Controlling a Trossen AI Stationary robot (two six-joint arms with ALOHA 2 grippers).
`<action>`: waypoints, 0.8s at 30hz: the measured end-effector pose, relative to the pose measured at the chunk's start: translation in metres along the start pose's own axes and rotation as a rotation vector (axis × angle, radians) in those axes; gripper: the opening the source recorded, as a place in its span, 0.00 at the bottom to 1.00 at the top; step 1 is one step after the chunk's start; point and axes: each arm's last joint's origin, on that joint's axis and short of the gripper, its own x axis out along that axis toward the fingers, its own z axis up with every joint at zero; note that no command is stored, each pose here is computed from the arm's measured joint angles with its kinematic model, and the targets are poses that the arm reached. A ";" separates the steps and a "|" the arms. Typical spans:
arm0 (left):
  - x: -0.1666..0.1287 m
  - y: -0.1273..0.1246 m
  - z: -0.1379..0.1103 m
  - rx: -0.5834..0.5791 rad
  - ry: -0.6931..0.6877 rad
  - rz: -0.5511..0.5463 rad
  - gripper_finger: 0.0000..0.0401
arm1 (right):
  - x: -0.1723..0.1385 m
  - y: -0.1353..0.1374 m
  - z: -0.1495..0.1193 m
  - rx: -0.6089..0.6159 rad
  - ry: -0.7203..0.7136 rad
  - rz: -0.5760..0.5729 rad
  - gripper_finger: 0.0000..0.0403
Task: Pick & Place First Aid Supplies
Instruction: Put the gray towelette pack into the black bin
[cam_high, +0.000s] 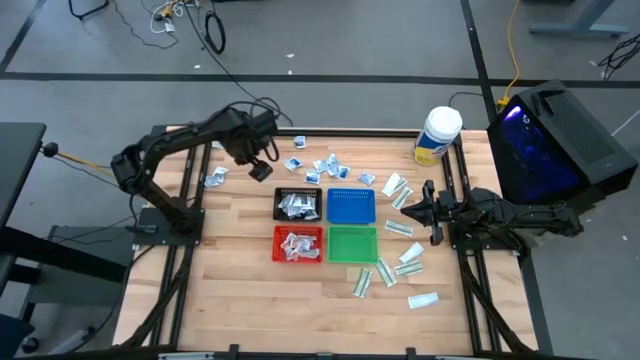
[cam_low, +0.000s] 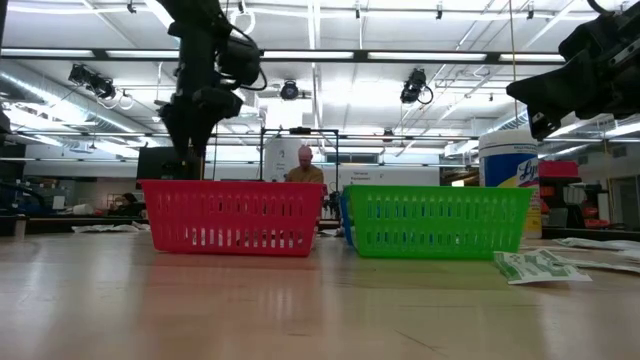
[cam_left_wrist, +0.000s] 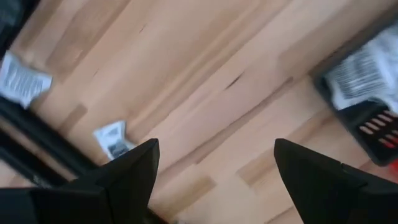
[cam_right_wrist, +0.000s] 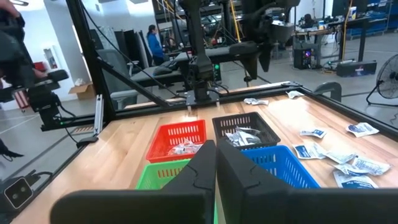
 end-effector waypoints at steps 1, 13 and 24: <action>0.000 0.004 0.000 -0.025 0.009 0.003 0.81 | 0.000 0.000 0.000 0.000 0.000 0.000 0.04; 0.017 0.028 -0.008 -0.243 0.147 0.037 0.81 | 0.000 0.000 0.000 0.000 0.000 0.000 0.04; 0.053 0.045 -0.028 -0.304 0.270 0.112 0.81 | 0.000 0.000 0.000 0.000 0.000 0.000 0.04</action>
